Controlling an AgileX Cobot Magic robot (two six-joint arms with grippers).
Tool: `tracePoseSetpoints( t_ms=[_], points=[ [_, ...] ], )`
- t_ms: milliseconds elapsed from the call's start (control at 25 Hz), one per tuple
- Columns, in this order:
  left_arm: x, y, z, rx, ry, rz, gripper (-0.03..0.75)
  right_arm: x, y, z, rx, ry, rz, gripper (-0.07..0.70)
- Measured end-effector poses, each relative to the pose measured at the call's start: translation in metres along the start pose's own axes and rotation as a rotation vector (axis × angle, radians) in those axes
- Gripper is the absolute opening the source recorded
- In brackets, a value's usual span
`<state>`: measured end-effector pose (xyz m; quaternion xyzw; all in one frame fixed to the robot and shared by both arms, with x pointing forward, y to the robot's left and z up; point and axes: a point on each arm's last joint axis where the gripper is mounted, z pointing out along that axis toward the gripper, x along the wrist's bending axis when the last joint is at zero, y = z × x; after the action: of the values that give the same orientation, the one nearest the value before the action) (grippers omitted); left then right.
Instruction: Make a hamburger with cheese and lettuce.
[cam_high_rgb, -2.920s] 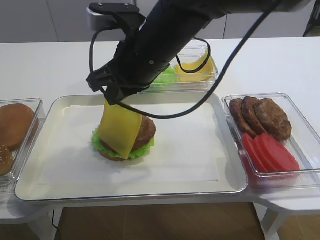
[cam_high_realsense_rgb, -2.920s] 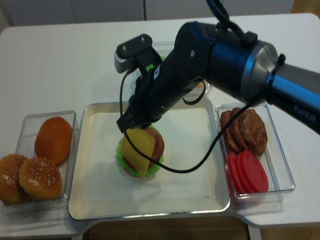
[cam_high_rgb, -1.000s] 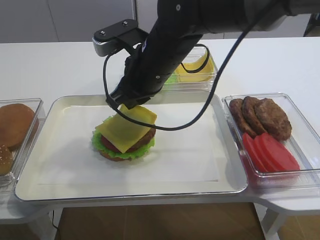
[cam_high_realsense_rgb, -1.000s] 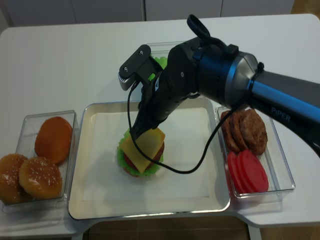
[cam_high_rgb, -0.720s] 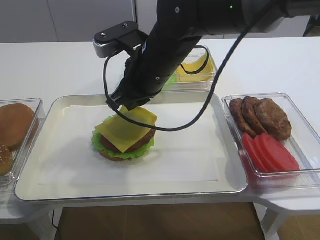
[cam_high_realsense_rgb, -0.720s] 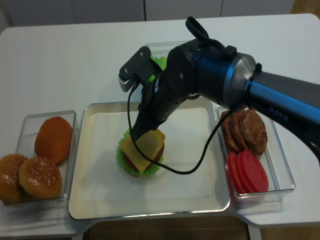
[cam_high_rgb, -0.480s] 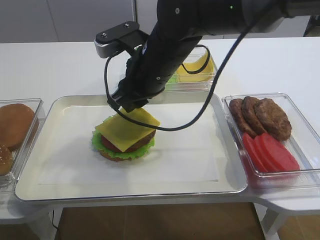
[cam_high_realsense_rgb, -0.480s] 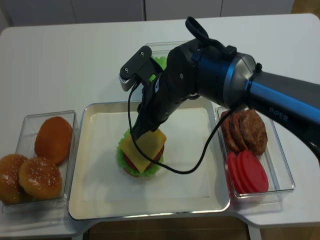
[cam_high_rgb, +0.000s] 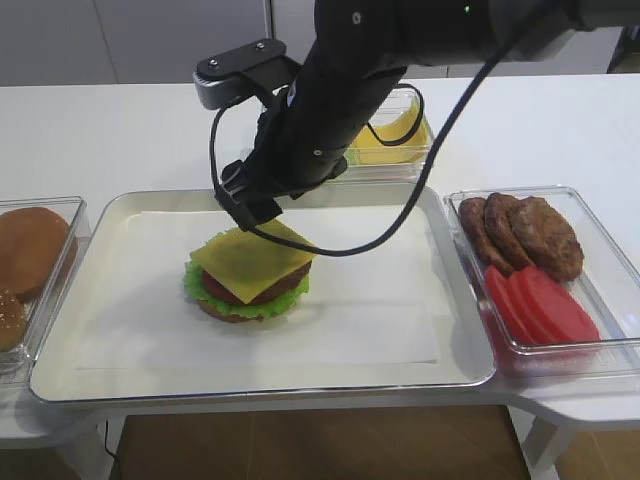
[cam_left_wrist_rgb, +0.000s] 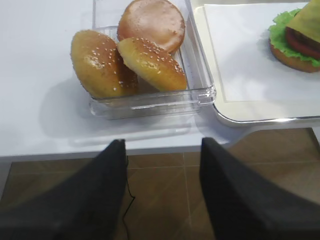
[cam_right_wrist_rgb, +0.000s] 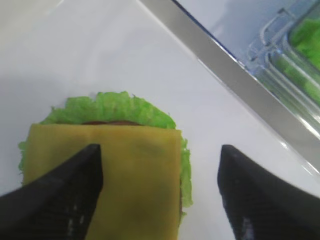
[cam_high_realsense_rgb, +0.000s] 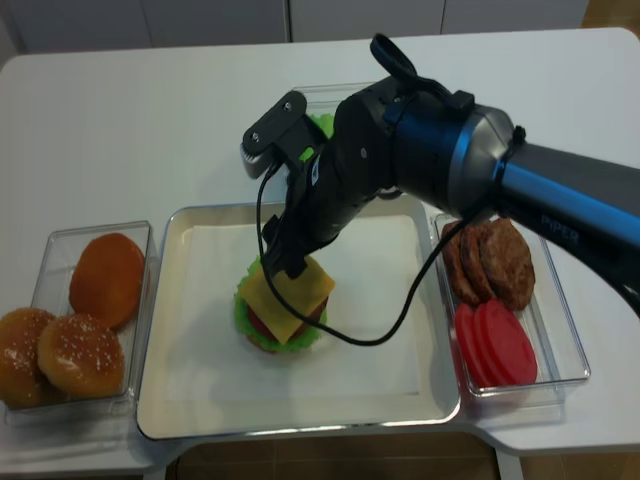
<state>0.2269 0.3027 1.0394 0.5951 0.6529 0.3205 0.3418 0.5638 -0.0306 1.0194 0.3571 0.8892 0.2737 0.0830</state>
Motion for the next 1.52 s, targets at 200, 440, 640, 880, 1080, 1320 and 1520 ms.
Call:
tracePoseSetpoints(
  t_ms=[200,440,640,880,1080,1320,1520],
  points=[
    [0.000,0.000,0.000,0.000,0.000,0.000,0.358,-0.003,0.000,-0.022,0.023,-0.064,0.022,0.546],
    [0.000,0.000,0.000,0.000,0.000,0.000,0.358,-0.020,0.000,-0.047,0.145,-0.102,0.069,0.535],
    [0.000,0.000,0.000,0.000,0.000,0.000,0.358,-0.072,-0.014,-0.072,0.184,-0.101,0.265,0.534],
    [0.000,0.000,0.000,0.000,0.000,0.000,0.358,-0.134,-0.038,-0.124,0.117,-0.170,0.533,0.491],
    [0.000,0.000,0.000,0.000,0.000,0.000,0.358,-0.159,-0.057,-0.159,0.107,-0.257,0.658,0.481],
    [0.000,0.000,0.000,0.000,0.000,0.000,0.358,-0.153,-0.063,-0.179,0.125,-0.277,0.685,0.479],
    [0.000,0.000,0.000,0.000,0.000,0.000,0.358,-0.148,-0.062,-0.190,0.105,-0.282,0.680,0.479]
  ],
)
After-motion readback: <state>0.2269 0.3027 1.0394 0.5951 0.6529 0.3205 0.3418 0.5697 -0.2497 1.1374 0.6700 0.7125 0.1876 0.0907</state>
